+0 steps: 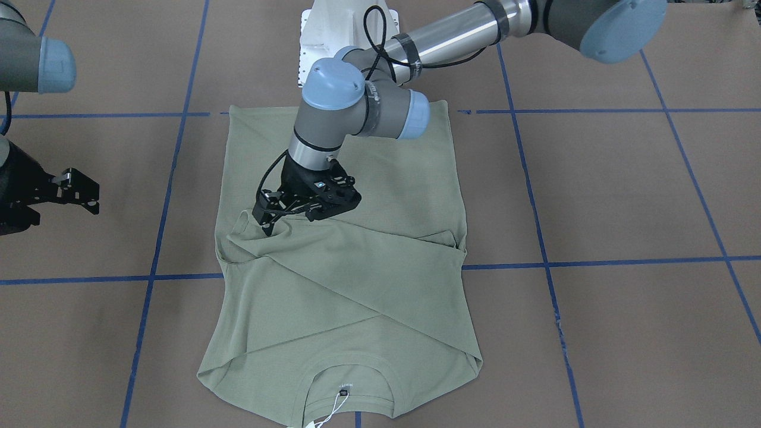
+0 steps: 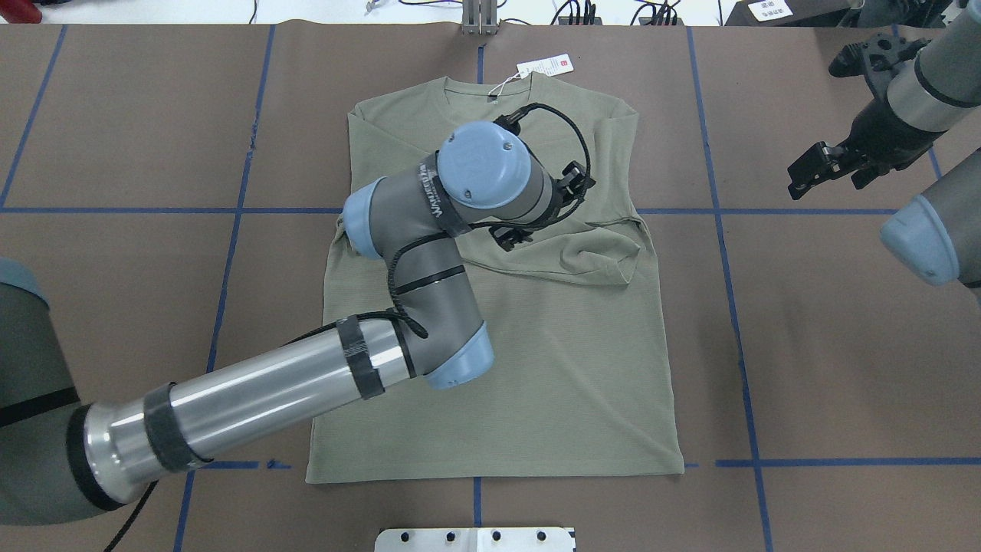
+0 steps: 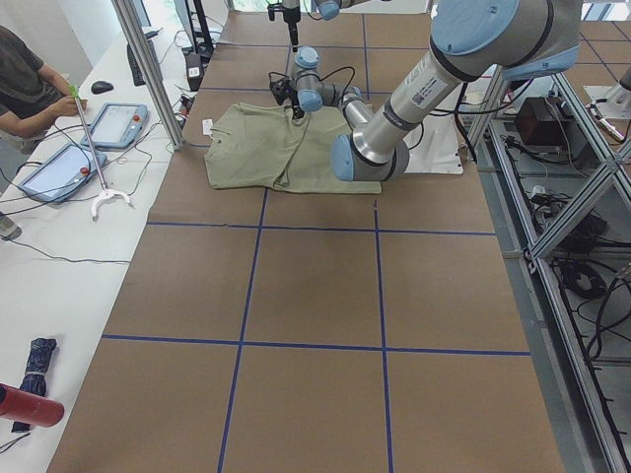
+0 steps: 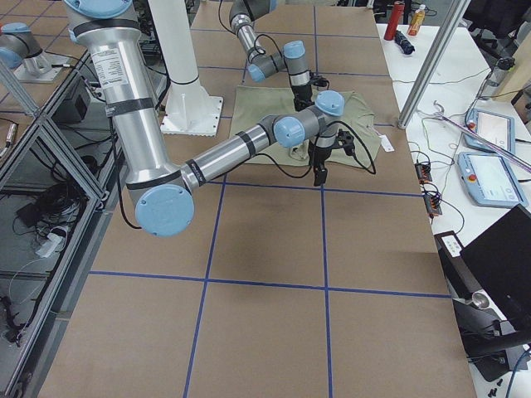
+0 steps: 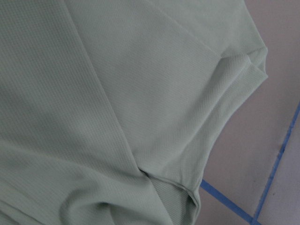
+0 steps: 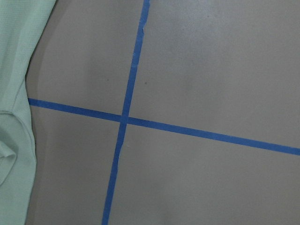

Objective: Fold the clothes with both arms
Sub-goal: 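Release the sleeve and withdraw the left gripper while the right gripper lowers, then move both grippers to the hem corners nearest the robot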

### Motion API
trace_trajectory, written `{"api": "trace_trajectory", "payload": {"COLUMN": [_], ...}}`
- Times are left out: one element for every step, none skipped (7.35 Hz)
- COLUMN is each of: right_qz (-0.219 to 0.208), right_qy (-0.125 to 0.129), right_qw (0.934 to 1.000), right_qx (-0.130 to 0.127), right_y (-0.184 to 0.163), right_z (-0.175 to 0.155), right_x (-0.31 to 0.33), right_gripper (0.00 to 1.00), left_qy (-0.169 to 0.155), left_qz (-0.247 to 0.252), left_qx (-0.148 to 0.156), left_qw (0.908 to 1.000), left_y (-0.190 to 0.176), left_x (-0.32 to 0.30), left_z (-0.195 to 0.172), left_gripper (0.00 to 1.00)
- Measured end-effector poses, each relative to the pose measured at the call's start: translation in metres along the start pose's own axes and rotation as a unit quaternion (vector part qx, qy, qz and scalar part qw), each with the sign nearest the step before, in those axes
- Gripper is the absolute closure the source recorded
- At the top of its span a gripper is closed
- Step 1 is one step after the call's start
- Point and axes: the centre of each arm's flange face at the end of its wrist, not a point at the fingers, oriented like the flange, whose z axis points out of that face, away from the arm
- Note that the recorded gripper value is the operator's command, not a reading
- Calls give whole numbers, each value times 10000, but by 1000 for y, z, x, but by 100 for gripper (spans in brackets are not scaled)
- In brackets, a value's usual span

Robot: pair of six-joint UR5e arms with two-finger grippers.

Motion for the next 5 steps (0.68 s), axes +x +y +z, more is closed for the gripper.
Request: {"api": "trace_trajectory", "payload": {"right_qz": [136, 307, 462, 612, 734], "right_qy": [-69, -162, -315, -523, -645], "right_qw": [9999, 9994, 9982, 9961, 9944], "right_qx": [28, 90, 231, 368, 402], "right_y": [9, 24, 46, 70, 96], "right_z": [-2, 3, 17, 35, 52], "right_x": [-18, -40, -58, -76, -97], "right_gripper": [0, 0, 0, 0, 0], "left_qy": [-200, -339, -463, -549, -585], "left_qz": [304, 644, 962, 1198, 1386], "left_qx": [-13, -8, 17, 40, 45], "left_qw": [9993, 9974, 9943, 9913, 9886], "left_y": [-10, -17, -21, -23, -24], "left_x": [-36, -74, -99, -116, -131], "left_z": [-27, -63, -98, -127, -148], "left_gripper": [0, 0, 0, 0, 0]}}
